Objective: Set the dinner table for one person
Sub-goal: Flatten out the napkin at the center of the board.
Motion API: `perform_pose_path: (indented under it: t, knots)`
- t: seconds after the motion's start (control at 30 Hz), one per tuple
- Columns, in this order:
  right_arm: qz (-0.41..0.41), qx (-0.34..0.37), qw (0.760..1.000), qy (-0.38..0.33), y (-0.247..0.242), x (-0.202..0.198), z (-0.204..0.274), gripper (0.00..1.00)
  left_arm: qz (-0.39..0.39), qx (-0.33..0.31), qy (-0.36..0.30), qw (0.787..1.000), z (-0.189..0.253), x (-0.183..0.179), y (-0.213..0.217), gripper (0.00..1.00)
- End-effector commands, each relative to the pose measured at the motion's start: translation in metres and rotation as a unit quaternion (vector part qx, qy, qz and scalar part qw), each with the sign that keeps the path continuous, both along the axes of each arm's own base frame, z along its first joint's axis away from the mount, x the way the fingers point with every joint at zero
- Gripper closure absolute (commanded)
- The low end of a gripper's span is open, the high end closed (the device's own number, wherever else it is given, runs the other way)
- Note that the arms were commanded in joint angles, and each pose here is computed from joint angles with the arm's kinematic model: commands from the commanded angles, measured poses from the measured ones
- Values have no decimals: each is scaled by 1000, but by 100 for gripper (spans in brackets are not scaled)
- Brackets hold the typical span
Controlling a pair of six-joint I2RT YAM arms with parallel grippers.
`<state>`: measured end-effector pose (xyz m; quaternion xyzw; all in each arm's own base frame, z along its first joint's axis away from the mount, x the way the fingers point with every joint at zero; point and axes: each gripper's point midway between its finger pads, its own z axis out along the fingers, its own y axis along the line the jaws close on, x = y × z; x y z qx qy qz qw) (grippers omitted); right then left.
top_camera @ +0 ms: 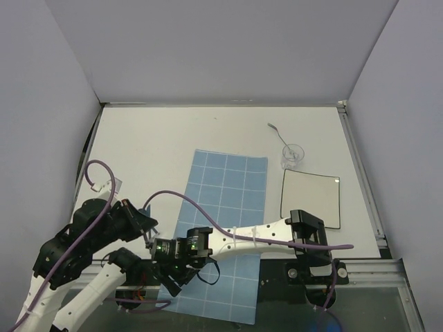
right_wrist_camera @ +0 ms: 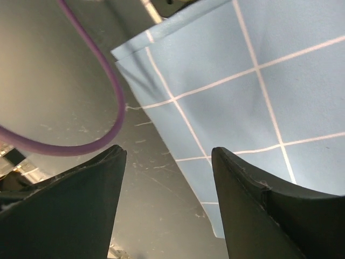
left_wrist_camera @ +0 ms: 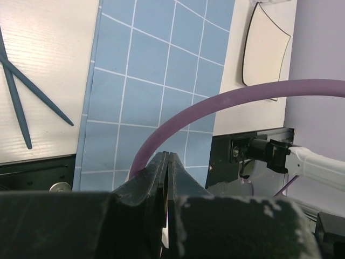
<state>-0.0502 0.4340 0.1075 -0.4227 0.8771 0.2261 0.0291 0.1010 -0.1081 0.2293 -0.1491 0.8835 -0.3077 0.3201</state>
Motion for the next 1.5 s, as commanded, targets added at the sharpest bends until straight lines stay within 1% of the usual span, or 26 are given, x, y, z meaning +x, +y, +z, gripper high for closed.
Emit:
perform_pose_path:
  t: [0.0, 0.07, 0.17, 0.2, 0.23, 0.27, 0.33, 0.4, 0.43, 0.57, 0.63, 0.67, 0.7, 0.73, 0.77, 0.8, 0.9, 1.03, 1.13, 1.23, 1.33, 1.47]
  knots:
    - [-16, 27, 995, -96, -11, 14, 44, 34, 52, 86, 20, 995, -32, 2, 33, 100]
    - [-58, -47, 987, -144, -42, 36, 31, 32, 43, 94, 21, 994, -33, 4, 31, 100]
    - [-106, -127, 968, -191, -88, 55, 18, 25, 23, 112, 35, 993, -38, 8, 27, 99]
    - [-122, -139, 963, -195, -100, 58, 15, 22, 9, 111, 40, 993, -39, 9, 22, 91]
    - [-131, -146, 961, -195, -109, 58, 12, 21, 6, 113, 50, 992, -41, 9, 20, 82]
    - [-141, -147, 960, -190, -116, 57, 9, 21, 2, 113, 58, 992, -41, 8, 18, 75]
    - [-168, -140, 959, -180, -130, 55, 7, 20, 1, 118, 67, 991, -42, 9, 18, 58]
    - [-205, -130, 954, -173, -143, 55, 4, 20, 4, 125, 71, 990, -44, 10, 19, 49]
    - [-215, -127, 953, -173, -151, 56, 3, 20, 7, 129, 76, 989, -46, 11, 20, 46]
    - [-259, -97, 942, -188, -170, 75, 11, 21, -8, 131, 72, 989, -37, 26, 8, 45]
    - [-273, -80, 939, -195, -173, 95, 24, 22, -19, 129, 68, 989, -32, 38, -1, 45]
    - [-279, -67, 938, -196, -172, 105, 31, 26, -30, 119, 63, 990, -28, 45, -11, 47]
    - [-281, -56, 938, -197, -171, 117, 39, 45, -46, 106, 57, 992, -24, 53, -22, 55]
    - [-288, -42, 936, -198, -169, 129, 48, 80, -59, 92, 51, 993, -20, 61, -33, 71]
    - [-299, -34, 933, -199, -169, 142, 56, 98, -69, 79, 47, 993, -17, 70, -44, 91]
    - [-302, -25, 931, -202, -168, 153, 64, 100, -78, 67, 42, 994, -14, 78, -54, 100]
    - [-305, -19, 929, -208, -164, 188, 76, 100, -80, 66, 43, 994, -12, 107, -72, 100]
    - [-304, -46, 929, -204, -163, 234, 66, 100, -91, 66, 40, 993, -11, 146, -97, 100]
    - [-305, -55, 934, -176, -157, 267, 45, 100, -98, 64, 45, 992, -17, 176, -116, 100]
    - [-319, -41, 938, -131, -154, 296, 27, 100, -101, 60, 58, 991, -31, 202, -131, 100]
    - [-331, -43, 936, -111, -160, 320, 12, 100, -106, 51, 71, 991, -47, 220, -144, 100]
    - [-336, -58, 935, -99, -168, 335, -4, 100, -107, 49, 88, 989, -71, 233, -151, 100]
